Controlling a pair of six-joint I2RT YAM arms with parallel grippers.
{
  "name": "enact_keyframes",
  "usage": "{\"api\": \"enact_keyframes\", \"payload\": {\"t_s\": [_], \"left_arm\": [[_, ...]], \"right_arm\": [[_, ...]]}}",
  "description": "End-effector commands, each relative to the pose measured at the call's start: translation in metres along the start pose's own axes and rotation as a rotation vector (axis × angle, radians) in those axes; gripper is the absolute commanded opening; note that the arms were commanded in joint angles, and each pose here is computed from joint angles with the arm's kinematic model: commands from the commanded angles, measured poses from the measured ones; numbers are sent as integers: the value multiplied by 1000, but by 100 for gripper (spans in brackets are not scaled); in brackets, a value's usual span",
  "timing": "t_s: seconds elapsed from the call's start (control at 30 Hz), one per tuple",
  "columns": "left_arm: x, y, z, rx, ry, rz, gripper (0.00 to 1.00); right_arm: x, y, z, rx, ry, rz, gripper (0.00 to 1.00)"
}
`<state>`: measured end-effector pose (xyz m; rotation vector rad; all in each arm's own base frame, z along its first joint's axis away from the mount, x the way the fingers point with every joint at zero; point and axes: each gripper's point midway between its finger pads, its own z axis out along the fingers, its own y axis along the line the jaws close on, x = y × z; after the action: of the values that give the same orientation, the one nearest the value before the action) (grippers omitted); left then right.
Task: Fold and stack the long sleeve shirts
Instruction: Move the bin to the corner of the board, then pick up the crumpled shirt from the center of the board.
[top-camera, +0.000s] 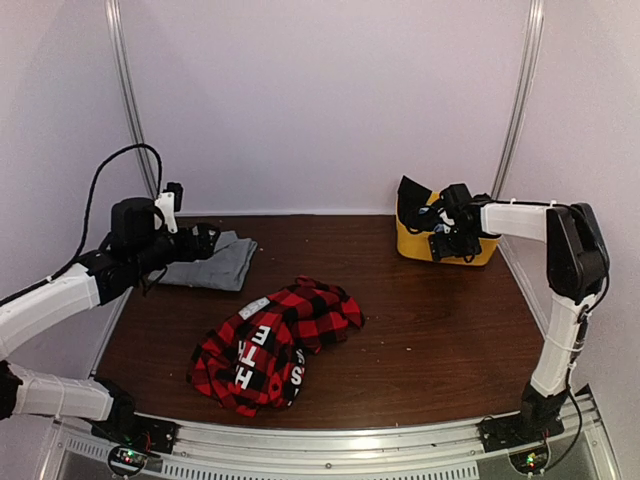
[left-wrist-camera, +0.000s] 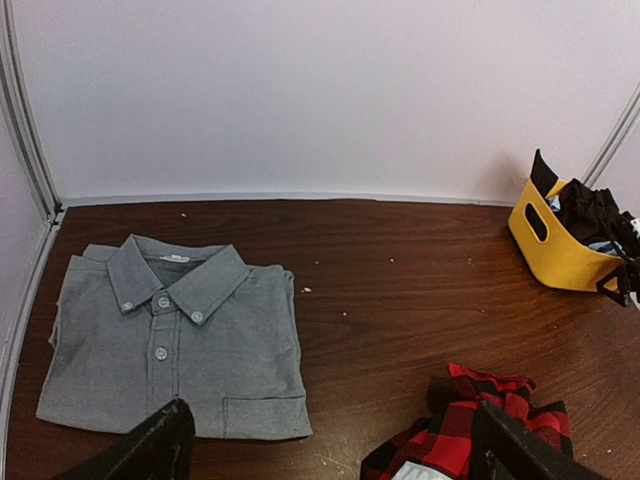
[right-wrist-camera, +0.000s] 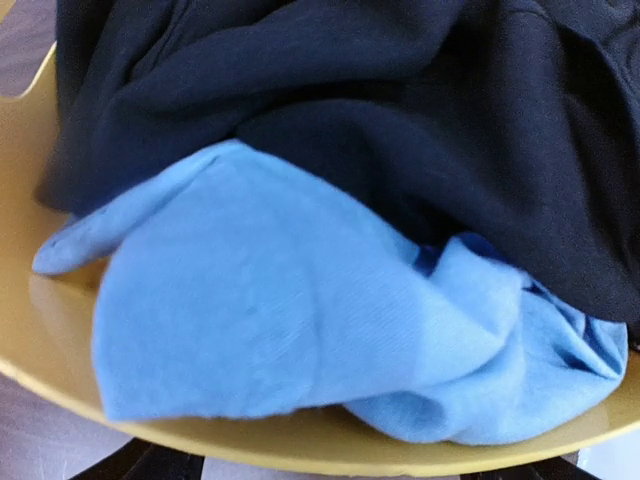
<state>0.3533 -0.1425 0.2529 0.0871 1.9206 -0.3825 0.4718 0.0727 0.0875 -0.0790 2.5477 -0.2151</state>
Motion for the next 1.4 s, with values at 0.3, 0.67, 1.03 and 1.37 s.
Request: {"api": "enact_keyframes", "payload": {"t_s": [0.3,0.67,1.03,1.37], "left_arm": [[69,-95,1,324,199,80,98],[150,-170,-13,461,451,320,96],[142,-200,13,366,439,467,16],[-20,-299,-58,821,56,321,0]], "right_arm": [[-50,-26,-16,25,-151,107,93],[27,78,-113,-311,-211,-25,100],[71,148,-139,-570,-193,-93,98],[58,190,-240,-926,-413,-203,100]]}}
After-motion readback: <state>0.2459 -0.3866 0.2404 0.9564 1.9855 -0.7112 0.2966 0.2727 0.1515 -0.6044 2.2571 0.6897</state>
